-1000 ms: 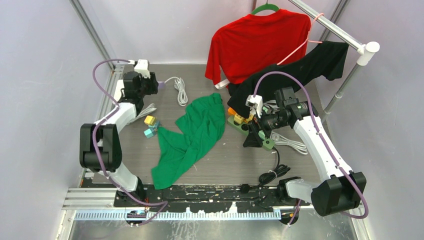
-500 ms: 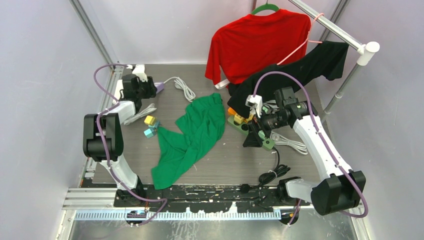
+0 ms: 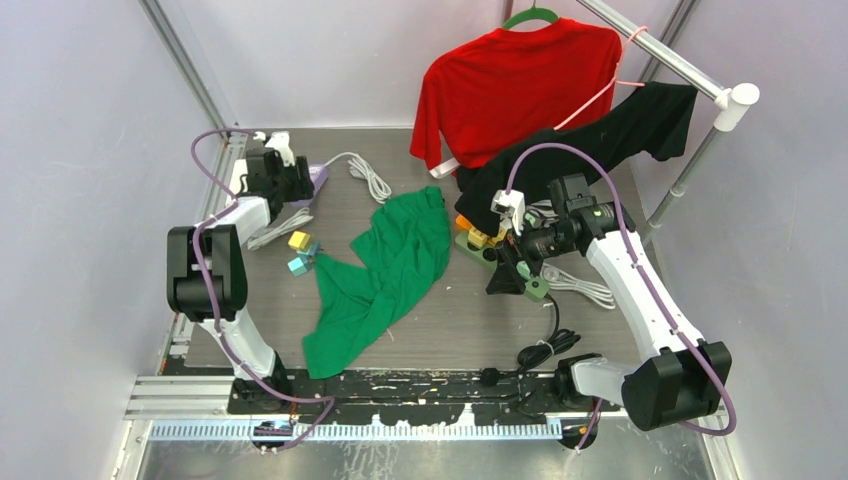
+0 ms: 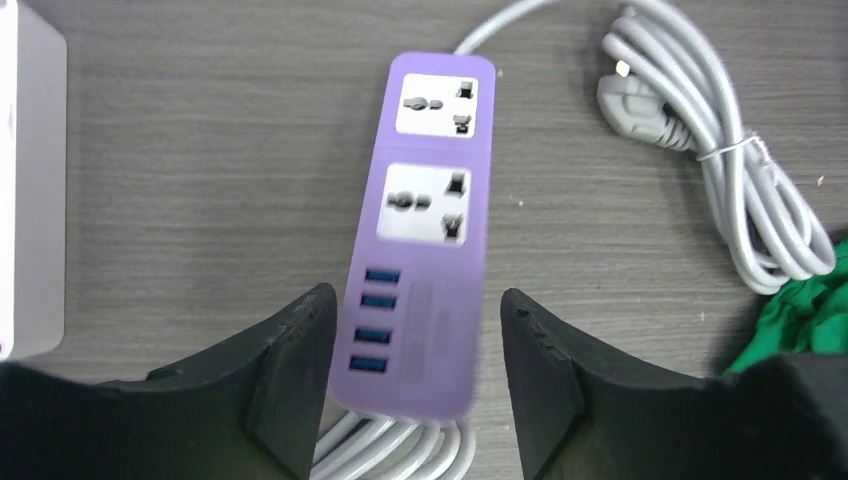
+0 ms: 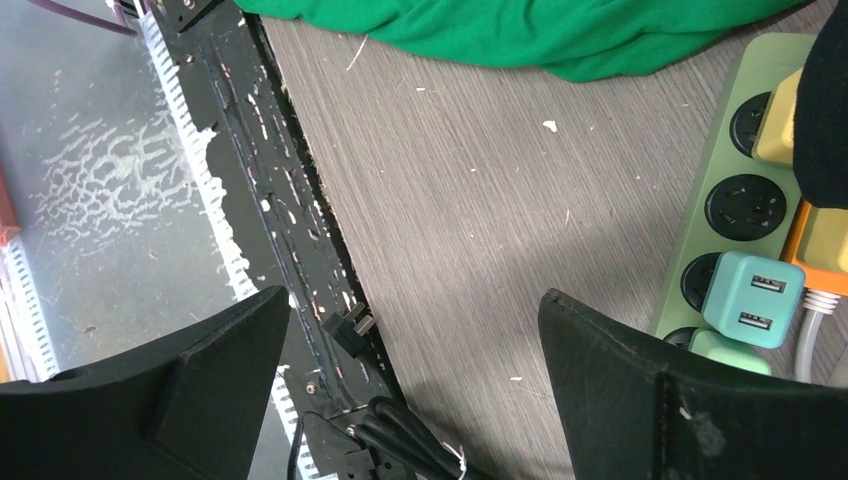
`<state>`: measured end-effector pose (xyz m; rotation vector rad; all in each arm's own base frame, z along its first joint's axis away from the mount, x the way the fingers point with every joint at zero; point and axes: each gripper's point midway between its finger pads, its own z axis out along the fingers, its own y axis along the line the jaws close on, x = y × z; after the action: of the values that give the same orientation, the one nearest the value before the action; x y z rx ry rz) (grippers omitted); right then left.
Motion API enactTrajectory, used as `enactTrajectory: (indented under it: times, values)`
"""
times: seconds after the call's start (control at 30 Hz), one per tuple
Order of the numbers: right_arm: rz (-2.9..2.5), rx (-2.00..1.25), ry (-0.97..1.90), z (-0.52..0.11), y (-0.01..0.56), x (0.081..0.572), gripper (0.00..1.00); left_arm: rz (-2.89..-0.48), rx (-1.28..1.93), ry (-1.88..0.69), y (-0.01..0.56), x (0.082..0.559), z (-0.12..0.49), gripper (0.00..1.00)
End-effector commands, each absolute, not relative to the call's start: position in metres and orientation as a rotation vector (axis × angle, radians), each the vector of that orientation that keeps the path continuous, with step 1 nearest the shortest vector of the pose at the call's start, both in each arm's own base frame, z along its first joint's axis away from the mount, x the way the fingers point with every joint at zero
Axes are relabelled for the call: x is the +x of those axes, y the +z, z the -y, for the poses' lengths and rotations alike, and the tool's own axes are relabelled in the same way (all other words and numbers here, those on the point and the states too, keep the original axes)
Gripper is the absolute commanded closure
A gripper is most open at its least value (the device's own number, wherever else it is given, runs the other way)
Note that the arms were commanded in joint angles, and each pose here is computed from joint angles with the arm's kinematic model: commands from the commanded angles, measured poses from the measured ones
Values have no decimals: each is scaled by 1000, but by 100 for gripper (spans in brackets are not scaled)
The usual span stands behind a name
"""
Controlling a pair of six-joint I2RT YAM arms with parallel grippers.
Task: Pull the plug off the socket
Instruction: Place the socket at the center of the board, then move the socket to the center of the board.
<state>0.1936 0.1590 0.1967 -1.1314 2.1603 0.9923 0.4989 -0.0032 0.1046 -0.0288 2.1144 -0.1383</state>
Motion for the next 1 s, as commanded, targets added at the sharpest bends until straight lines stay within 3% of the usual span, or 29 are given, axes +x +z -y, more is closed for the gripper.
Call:
enactTrajectory:
  times: [0.0, 0.17, 0.47, 0.7, 0.97]
  values:
    - [-2143, -1133, 979, -159, 198, 198, 0, -2089, -105, -102, 129, 500, -8, 35]
    - [-2153, -1132, 971, -158, 196, 199, 1, -2019, -135, -136, 165, 497, -5, 28]
    - [-2148, -1122, 941, -154, 197, 201, 1, -1790, -140, -380, 278, 463, 29, 27]
    - [-2086, -1101, 927, -154, 199, 206, 1, -1596, -42, -733, 357, 379, 95, 20]
    - [-1886, -1354, 912, -141, 173, 184, 1, -1659, 354, -753, 346, 270, 153, 15]
